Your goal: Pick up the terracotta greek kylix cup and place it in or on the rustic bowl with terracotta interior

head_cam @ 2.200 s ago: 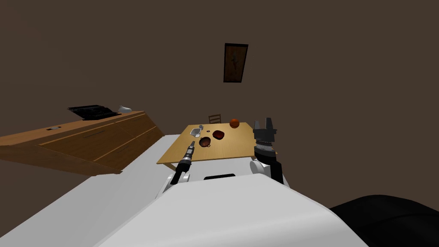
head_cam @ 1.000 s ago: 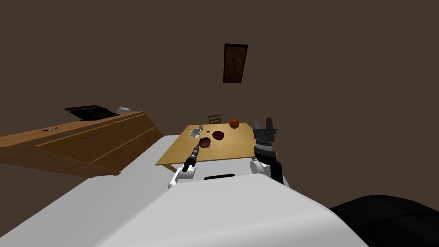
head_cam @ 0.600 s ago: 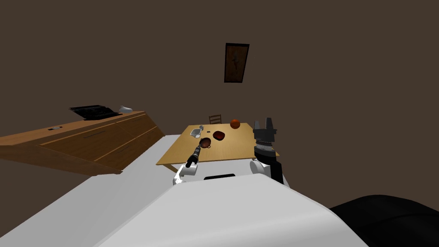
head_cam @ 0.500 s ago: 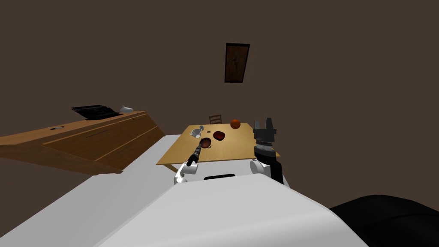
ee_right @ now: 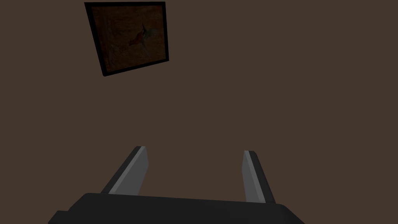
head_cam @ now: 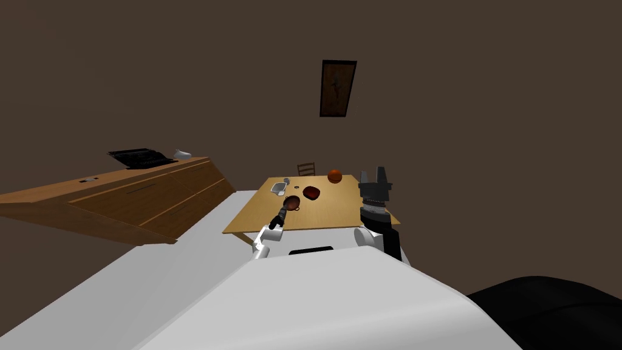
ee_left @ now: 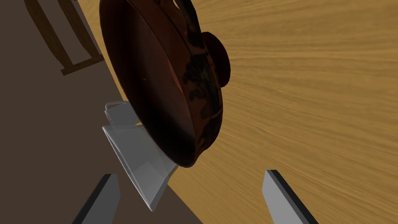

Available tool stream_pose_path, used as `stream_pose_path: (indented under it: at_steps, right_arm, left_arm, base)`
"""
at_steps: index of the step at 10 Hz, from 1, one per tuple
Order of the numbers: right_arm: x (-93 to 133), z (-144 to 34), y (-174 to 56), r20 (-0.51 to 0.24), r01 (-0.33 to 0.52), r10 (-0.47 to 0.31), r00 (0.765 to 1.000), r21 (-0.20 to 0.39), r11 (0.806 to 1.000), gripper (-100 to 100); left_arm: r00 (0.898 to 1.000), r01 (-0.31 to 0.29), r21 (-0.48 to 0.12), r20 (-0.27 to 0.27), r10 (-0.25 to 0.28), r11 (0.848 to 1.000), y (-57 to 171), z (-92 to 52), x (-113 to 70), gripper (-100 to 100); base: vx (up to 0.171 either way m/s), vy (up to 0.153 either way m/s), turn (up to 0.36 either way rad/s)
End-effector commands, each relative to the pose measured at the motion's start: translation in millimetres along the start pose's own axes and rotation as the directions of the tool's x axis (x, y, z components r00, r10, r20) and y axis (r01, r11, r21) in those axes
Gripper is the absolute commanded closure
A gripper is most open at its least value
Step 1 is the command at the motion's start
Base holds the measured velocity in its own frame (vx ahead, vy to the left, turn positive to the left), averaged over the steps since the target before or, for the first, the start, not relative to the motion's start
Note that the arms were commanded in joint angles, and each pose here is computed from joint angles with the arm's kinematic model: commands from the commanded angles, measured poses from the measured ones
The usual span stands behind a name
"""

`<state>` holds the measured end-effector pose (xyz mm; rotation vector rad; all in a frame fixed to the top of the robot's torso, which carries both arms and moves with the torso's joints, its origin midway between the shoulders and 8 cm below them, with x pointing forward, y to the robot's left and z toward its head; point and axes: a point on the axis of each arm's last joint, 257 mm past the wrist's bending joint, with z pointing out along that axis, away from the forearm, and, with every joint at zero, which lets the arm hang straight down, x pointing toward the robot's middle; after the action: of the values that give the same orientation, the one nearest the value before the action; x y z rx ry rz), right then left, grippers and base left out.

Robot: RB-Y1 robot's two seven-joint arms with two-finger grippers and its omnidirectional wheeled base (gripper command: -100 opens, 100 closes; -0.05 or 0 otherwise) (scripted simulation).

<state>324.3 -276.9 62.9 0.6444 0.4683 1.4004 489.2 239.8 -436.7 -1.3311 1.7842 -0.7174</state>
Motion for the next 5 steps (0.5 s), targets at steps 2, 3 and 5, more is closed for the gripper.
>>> stream_pose_path:
  at_steps: [2, 3, 5]
  right_arm:
    - [0.0, 0.0, 0.0, 0.000, 0.000, 0.000, 1.000, 0.000, 1.000, 0]
    - [0.0, 0.0, 0.0, 0.000, 0.000, 0.000, 1.000, 0.000, 1.000, 0]
    - [0.0, 0.0, 0.0, 0.000, 0.000, 0.000, 1.000, 0.000, 1.000, 0]
  left_arm:
    - [1.000, 0.018, -0.044, -0.022, -0.019, 0.999, 4.9, 9.1, 13.8, -100]
    - [0.999, 0.025, -0.056, -0.031, -0.027, 0.998, 5.2, 11.4, 20.3, -100]
    - [0.999, 0.031, -0.060, -0.038, -0.034, 0.998, 4.3, 12.8, 26.4, -100]
  base:
    - [0.026, 0.002, 0.028]
    - [0.017, 0.003, 0.017]
    - [0.012, 0.003, 0.009]
